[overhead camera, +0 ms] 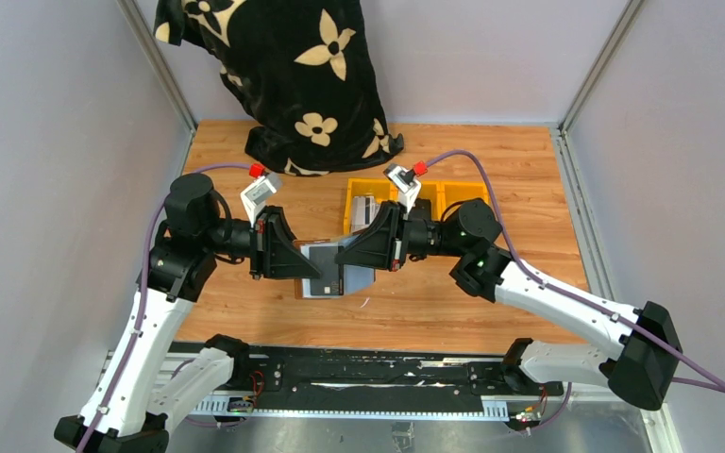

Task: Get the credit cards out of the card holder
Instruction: Remove the credit card from the card holder, then place the credit card in the storage box.

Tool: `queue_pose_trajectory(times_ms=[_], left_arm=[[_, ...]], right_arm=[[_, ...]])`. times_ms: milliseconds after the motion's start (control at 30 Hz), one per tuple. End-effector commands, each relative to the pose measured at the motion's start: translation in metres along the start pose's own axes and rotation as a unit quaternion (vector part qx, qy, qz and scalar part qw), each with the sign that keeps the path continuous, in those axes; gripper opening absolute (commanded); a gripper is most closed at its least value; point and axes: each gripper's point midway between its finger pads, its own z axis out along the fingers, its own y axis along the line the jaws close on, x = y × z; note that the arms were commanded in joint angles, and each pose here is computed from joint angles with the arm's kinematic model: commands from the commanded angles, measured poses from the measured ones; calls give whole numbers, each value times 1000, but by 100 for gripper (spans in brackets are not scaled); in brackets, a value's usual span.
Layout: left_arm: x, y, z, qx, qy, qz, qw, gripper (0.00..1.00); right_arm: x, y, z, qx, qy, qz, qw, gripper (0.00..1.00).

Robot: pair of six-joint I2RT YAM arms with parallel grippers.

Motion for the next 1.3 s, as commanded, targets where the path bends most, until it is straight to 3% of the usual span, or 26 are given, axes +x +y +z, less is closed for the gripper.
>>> queue_pose_trajectory(times_ms=[0,600,1000,1067,1133,1267], left_arm=[[-6,-12,-1,7,-1,20,1000,1],[-17,9,1,-43,-27,26,998,0],[6,52,-16,-166,32,89,982,0],[9,53,-18,-170,36,101,980,0],[12,51,-19,-170,41,115,978,0],[18,47,-22,-164,59,139,975,0]], right_arm=[[-3,19,-10,-32,-8,-20,999,0],[4,5,-22,15,7,-30,999,0],[-32,-46,-105,173,-19,-26,984,0],[-38,-65,-123,222,-23,-20,975,0],[-43,-98,-151,316,-28,-24,948,0],[-47,-164,-218,514,-18,-27,857,0]])
